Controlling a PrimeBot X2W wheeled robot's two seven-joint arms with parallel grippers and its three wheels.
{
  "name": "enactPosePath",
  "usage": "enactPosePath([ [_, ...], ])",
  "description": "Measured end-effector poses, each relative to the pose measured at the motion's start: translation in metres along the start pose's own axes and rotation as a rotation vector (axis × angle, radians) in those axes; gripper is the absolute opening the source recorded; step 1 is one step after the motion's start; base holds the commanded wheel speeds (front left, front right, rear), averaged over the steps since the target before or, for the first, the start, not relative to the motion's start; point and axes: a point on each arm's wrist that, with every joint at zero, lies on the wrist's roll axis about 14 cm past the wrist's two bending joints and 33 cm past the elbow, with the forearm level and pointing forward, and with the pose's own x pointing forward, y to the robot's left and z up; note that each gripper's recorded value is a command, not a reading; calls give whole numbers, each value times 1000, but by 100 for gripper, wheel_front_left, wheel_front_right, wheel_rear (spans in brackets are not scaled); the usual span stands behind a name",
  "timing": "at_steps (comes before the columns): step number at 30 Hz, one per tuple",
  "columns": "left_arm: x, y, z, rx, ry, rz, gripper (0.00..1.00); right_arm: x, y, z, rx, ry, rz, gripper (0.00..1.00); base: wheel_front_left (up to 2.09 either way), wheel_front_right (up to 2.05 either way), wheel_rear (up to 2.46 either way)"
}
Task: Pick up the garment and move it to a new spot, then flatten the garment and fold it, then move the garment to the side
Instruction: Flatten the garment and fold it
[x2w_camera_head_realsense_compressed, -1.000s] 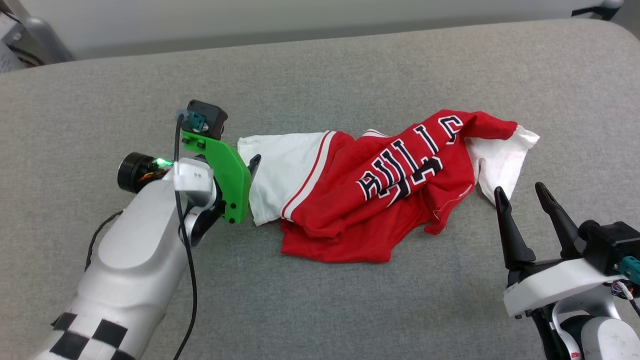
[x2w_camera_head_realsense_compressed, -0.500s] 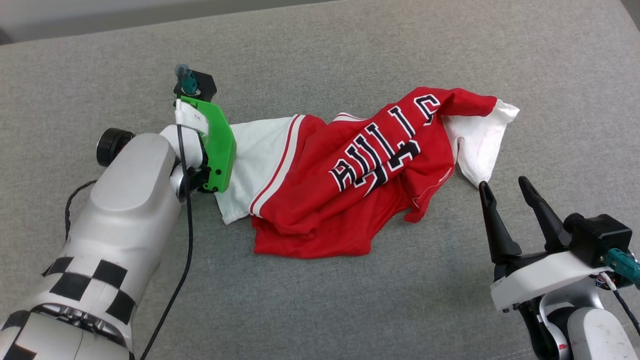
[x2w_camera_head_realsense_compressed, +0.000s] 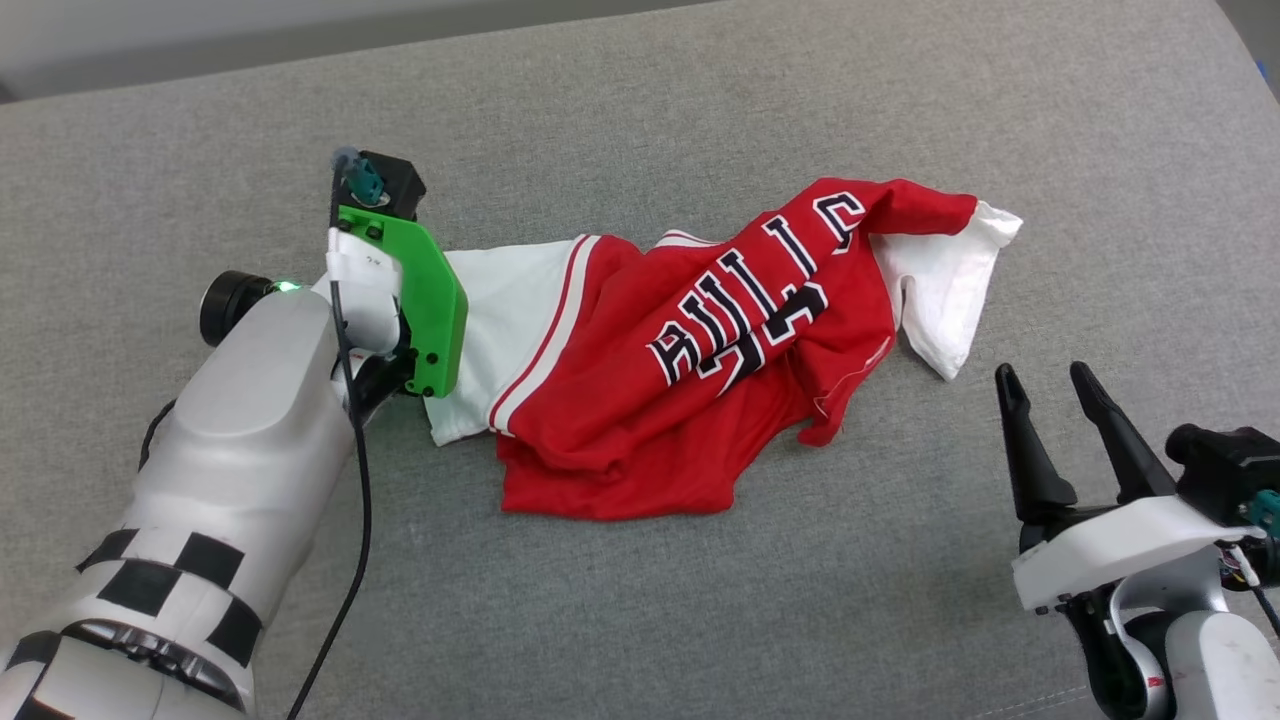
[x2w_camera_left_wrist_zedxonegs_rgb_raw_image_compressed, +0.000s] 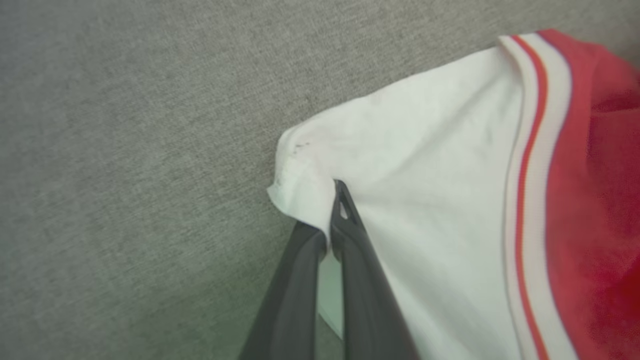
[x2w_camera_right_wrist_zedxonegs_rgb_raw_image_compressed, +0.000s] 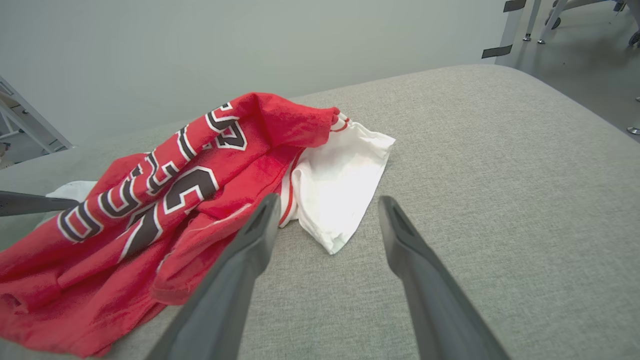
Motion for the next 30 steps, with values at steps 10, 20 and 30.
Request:
enactPosePath([
  [10,-45,31,33,18,-219,66,0,0,-44,-9,28,107,-79,100,0,0,0],
  [20,-74,27,51,51,-321,59,0,48,-44,-35,-3,432,8,100,0,0,0],
  [30,-75,27,43,36,-336,45,0,68,-15,-89,-17,766,102,100,0,0,0],
])
